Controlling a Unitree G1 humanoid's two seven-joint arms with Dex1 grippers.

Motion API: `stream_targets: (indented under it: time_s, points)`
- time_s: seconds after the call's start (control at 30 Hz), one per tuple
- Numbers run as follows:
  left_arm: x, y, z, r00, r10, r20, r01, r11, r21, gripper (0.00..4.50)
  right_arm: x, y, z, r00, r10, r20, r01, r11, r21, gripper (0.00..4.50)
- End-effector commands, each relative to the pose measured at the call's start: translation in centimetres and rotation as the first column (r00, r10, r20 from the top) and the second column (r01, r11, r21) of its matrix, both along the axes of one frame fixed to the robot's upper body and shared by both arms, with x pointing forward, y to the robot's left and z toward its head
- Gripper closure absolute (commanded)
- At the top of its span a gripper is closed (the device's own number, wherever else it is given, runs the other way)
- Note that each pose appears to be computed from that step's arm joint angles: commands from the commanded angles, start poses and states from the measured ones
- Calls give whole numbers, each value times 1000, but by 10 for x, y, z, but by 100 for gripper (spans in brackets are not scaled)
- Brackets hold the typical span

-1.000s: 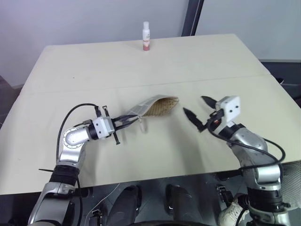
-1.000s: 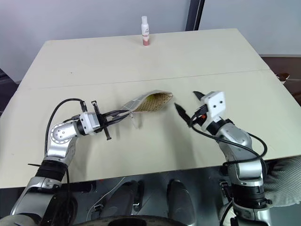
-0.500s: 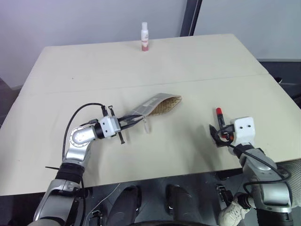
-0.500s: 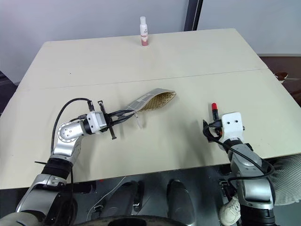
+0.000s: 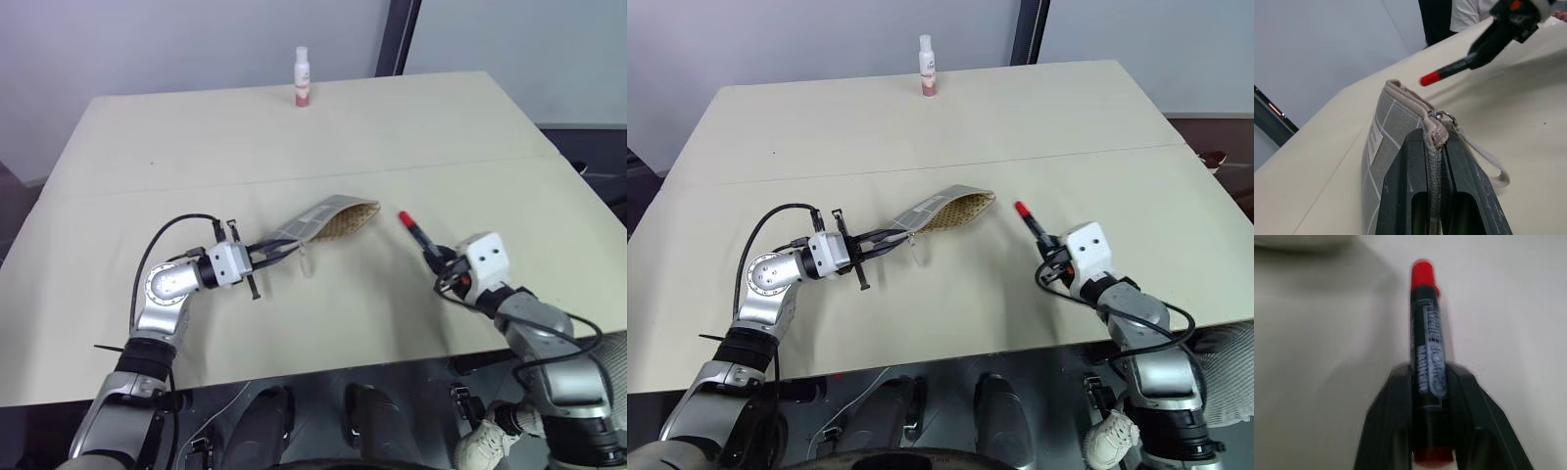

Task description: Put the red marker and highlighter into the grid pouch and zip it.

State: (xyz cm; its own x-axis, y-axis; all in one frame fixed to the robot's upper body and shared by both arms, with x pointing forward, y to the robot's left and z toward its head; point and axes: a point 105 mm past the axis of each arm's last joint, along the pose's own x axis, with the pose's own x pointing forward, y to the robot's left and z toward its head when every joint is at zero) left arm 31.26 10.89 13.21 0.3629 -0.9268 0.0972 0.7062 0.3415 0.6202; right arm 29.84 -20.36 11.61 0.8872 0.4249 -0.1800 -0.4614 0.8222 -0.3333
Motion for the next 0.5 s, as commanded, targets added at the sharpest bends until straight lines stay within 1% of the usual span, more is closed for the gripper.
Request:
stream_targets:
  time_s: [0.03,0.1,0.13,0.23,0.37,0.43,0.5]
  points:
    - [0,-3,10,998,-12,54,12,1000,4,450,-5,16,28,977,166,133,-162,986,-40,407]
    - [1,-3,11,998,-15,57,14,1000,4,450,-9,24,24,954,272,122,-250,953,-172,407]
    - [0,-4,11,998,-17,61,17,1000,5,450,-9,27,23,946,300,120,-270,938,-217,407]
    - [0,-6,13,997,-24,68,23,1000,6,450,-5,34,23,931,340,130,-299,918,-261,407]
    - [-3,-8,13,996,-46,76,45,999,22,450,3,44,17,903,411,122,-335,854,-397,407]
    - [-5,-10,12,995,-64,79,61,998,35,450,9,49,21,891,431,141,-345,846,-406,407]
    - [-9,-13,10,992,-93,79,89,994,60,450,12,54,22,859,493,134,-377,788,-486,407]
